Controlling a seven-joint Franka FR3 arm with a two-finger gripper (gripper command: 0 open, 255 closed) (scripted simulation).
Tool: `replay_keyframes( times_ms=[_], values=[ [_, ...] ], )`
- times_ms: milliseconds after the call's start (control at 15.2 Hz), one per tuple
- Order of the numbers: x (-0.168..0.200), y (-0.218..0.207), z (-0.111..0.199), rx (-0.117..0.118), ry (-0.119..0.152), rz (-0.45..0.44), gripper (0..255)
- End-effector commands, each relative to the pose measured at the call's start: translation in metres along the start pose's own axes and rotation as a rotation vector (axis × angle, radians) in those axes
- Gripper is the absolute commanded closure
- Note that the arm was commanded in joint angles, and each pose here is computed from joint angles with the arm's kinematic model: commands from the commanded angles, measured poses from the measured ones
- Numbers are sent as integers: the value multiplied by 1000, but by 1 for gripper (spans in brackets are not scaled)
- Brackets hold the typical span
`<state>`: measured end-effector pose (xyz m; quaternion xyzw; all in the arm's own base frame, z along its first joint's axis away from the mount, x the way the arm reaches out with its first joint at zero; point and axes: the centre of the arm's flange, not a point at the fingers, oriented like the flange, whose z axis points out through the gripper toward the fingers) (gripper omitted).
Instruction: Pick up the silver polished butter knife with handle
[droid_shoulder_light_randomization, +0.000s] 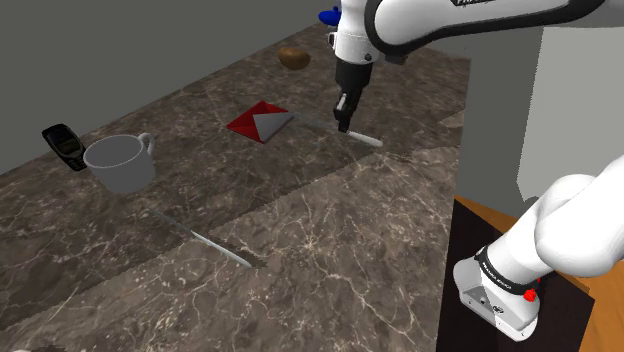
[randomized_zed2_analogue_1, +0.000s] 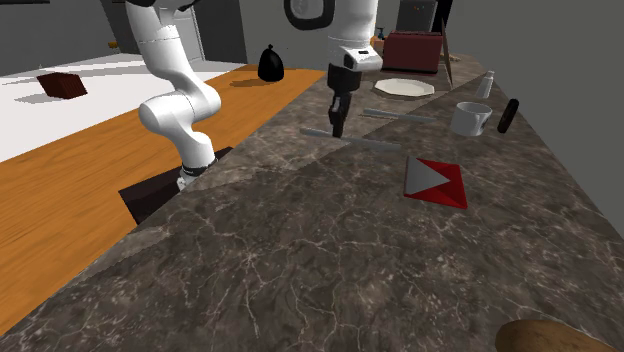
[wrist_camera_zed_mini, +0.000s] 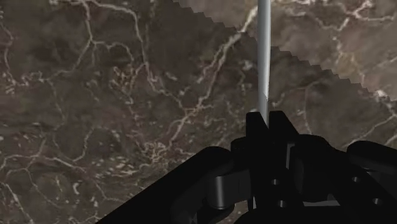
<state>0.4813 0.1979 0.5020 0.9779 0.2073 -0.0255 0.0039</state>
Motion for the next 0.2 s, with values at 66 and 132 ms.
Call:
replay_keyframes(
  times_ms=[66, 132],
  values=[
    [-1, 0, -11, 0, 0, 0, 255],
    [-1, 0, -11, 0, 0, 0, 255]
  ],
)
